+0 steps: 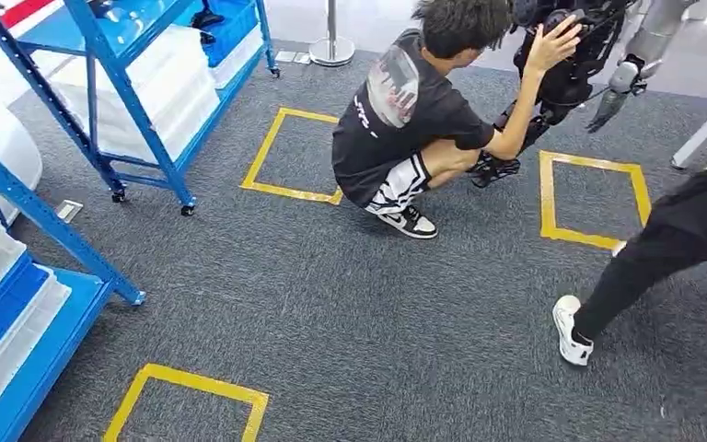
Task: Take the parts from the cabinet and place them on the table.
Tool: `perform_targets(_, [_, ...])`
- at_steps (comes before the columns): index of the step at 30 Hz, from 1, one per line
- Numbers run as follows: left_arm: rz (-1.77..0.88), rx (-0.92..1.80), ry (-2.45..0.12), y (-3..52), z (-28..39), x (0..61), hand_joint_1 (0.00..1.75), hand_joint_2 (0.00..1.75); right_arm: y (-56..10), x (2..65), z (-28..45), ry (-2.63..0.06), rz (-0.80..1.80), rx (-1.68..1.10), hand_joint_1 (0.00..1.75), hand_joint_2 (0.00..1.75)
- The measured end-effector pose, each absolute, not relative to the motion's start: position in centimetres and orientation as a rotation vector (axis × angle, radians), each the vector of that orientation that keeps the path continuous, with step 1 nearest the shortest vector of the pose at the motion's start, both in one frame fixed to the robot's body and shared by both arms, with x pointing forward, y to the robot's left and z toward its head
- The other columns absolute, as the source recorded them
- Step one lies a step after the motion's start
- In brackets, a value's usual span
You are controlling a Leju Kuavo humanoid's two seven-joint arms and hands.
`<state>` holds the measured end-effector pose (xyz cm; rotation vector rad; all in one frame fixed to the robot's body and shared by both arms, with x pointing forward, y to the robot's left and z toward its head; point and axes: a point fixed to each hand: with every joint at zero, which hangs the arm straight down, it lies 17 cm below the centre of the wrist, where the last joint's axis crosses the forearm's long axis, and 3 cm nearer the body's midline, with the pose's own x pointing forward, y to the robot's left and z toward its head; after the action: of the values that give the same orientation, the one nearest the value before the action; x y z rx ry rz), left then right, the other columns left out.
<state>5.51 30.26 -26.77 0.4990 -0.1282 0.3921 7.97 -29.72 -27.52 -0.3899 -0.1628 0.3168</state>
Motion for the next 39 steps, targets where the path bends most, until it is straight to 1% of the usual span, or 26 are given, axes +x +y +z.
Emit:
perform_targets(8, [0.392, 0.503, -0.114, 30.3, -26.8, 4.9, 0.00, 0.00, -29.6, 8.5, -27.4, -0.171, 0.377, -0.395, 0.00, 0.00])
perform_targets(19, [0.380, 0.507, -0.140, 30.6, -26.7, 5.8, 0.00, 0.00, -29.4, 7.9, -27.5, -0.152, 0.413, -0.402, 0.00, 0.00])
perform_targets(39, [0.349, 0.501, -0.153, 30.5, -26.7, 5.7, 0.00, 0.00, -30.1, 7.8, -27.5, -0.151, 0.418, -0.416, 0.00, 0.00])
